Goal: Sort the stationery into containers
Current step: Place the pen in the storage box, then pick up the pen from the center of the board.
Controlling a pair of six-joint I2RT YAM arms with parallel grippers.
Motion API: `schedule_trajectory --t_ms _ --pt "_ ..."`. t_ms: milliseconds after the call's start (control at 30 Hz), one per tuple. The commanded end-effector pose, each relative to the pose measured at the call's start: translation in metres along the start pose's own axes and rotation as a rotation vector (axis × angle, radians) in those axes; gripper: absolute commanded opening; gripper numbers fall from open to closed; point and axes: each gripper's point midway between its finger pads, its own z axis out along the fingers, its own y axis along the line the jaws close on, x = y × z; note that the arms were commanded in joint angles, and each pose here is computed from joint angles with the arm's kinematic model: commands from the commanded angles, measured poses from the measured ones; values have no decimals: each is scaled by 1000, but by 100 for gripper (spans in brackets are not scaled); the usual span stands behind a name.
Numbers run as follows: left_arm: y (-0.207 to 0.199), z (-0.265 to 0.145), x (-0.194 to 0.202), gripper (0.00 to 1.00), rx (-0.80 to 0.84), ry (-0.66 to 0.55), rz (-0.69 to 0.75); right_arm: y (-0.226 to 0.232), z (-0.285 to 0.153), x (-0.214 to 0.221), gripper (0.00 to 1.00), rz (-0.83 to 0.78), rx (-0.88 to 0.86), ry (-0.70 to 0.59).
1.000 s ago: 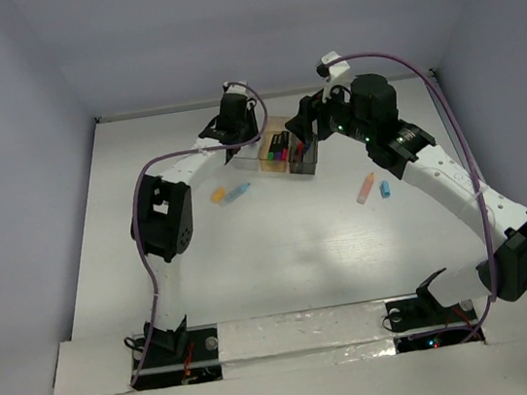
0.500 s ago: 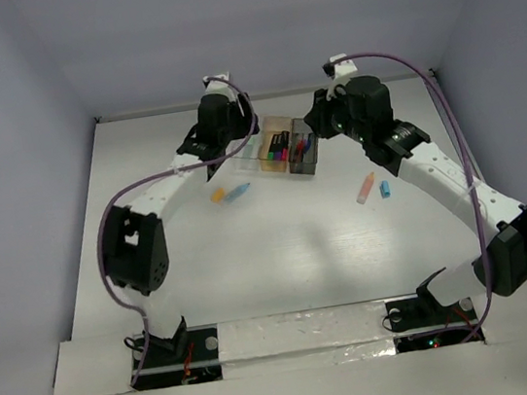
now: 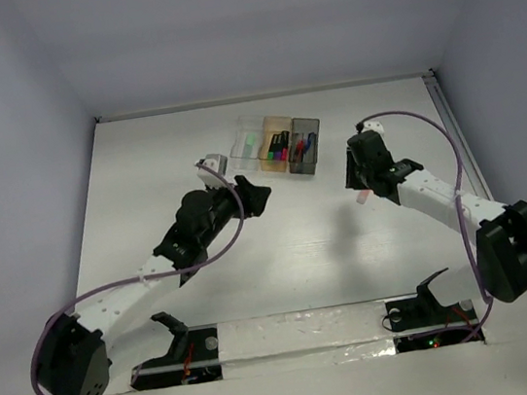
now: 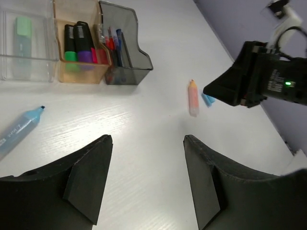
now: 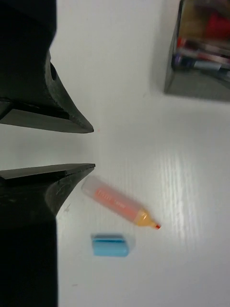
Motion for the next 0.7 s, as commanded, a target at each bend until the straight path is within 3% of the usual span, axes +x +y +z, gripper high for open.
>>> schedule_trajectory --t_ms 0,200,333,400,467,533,667 --pt "-38 -30 -33 58 165 -130 -32 -40 -5 -1 38 85 155 -41" --pt "-33 -50 -14 59 193 -131 -2 -91 0 9 38 144 282 14" --pt "-26 -48 -1 59 174 -99 11 -85 1 11 42 115 241 79" --pt "-27 -50 -3 59 178 -106 1 -38 1 3 46 128 -21 79" --pt "-27 -54 -6 59 175 -122 -13 15 -7 -5 50 107 -177 40" --pt "-19 -59 -15 59 127 -163 -25 41 -4 -8 55 71 -144 16" --pt "-10 -76 -33 60 78 -264 -55 140 -7 -12 59 -2 -290 0"
